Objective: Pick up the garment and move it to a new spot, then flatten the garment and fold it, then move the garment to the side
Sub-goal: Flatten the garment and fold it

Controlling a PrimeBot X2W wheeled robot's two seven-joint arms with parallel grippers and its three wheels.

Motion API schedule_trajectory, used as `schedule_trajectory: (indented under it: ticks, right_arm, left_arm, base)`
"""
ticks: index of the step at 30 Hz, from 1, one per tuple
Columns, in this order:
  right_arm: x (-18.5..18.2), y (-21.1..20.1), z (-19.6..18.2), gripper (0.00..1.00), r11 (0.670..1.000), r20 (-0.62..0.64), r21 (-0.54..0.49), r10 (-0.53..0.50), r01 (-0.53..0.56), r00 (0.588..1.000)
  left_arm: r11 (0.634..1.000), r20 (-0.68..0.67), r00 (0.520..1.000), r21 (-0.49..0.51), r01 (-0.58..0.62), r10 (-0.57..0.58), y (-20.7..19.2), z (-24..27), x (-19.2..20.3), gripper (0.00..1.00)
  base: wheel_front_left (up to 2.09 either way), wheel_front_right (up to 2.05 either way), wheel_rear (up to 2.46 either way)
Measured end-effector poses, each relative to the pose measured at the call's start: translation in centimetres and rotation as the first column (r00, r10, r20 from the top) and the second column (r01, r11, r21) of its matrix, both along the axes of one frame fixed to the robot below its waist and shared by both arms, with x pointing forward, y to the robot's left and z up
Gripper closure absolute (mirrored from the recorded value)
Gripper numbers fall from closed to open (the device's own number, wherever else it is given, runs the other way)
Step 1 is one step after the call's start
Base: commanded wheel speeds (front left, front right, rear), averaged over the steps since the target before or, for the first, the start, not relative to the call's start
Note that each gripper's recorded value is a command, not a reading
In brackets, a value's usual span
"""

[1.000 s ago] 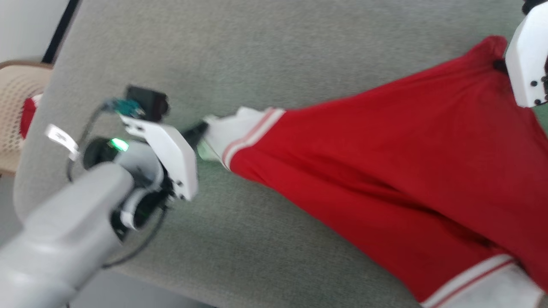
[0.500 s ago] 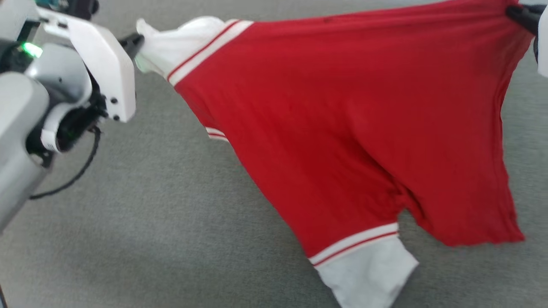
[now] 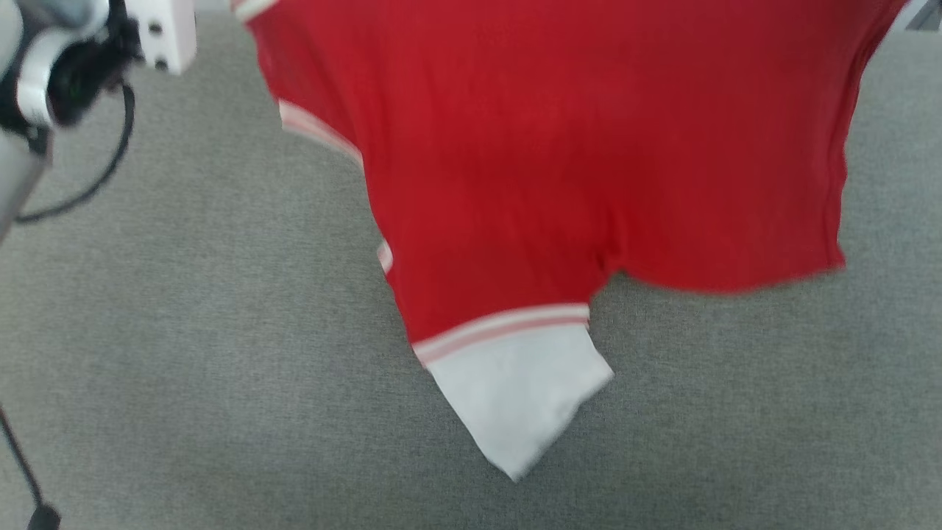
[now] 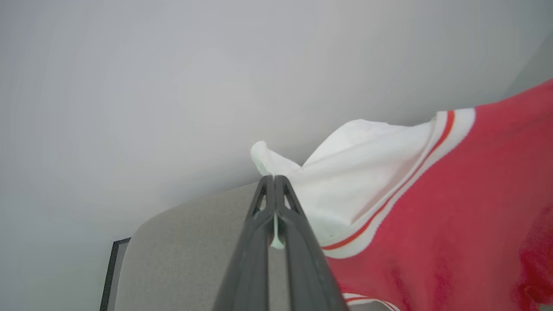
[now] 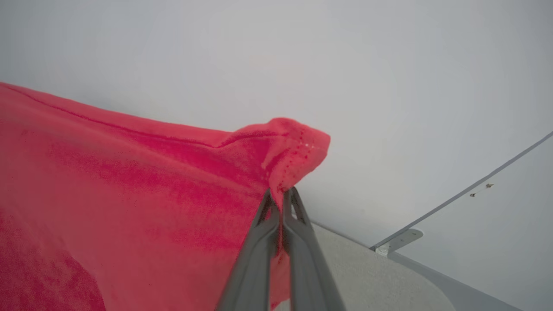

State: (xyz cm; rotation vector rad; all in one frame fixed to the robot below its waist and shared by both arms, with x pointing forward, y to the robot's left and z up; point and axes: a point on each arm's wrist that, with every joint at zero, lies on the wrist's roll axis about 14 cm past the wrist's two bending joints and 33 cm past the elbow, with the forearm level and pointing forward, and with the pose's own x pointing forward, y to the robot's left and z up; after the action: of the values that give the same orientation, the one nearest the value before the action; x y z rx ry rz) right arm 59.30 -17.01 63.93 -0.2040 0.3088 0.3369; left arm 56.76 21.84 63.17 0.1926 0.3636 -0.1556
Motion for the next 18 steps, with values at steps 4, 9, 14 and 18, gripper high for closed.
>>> schedule_trajectory:
  ticks: [4, 9, 14, 18]
  right_arm:
    - [3.3, -0.4, 1.8, 1.0, 0.999, 0.146, 0.019, -0.049, 0.047, 0.988]
    - [6.8, -0.9, 5.5, 1.0, 0.995, 0.395, 0.039, -0.097, 0.089, 0.913]
    - [8.3, -1.0, 8.9, 1.0, 0.995, 0.643, 0.012, -0.087, 0.103, 0.761]
    - [9.2, -0.2, 6.9, 1.0, 0.995, 0.654, -0.021, -0.06, 0.098, 0.754]
  left_arm:
    - [1.0, 0.181, 0.983, 0.004, -0.002, 0.001, -0.6, 3.8, 4.2, 1.0]
    - [0.999, 0.464, 0.886, 0.03, -0.014, -0.002, -1.0, 9.4, 8.2, 1.0]
    - [0.999, 0.75, 0.661, 0.045, -0.015, -0.024, -1.7, 15.6, 9.4, 1.0]
    - [0.996, 0.775, 0.628, 0.09, 0.0, -0.07, -2.3, 15.5, 9.8, 1.0]
  base:
    - [0.0, 0.0, 0.0]
    - [0.0, 0.0, 0.0]
    - [0.0, 0.0, 0.0]
    - [0.0, 0.0, 0.0]
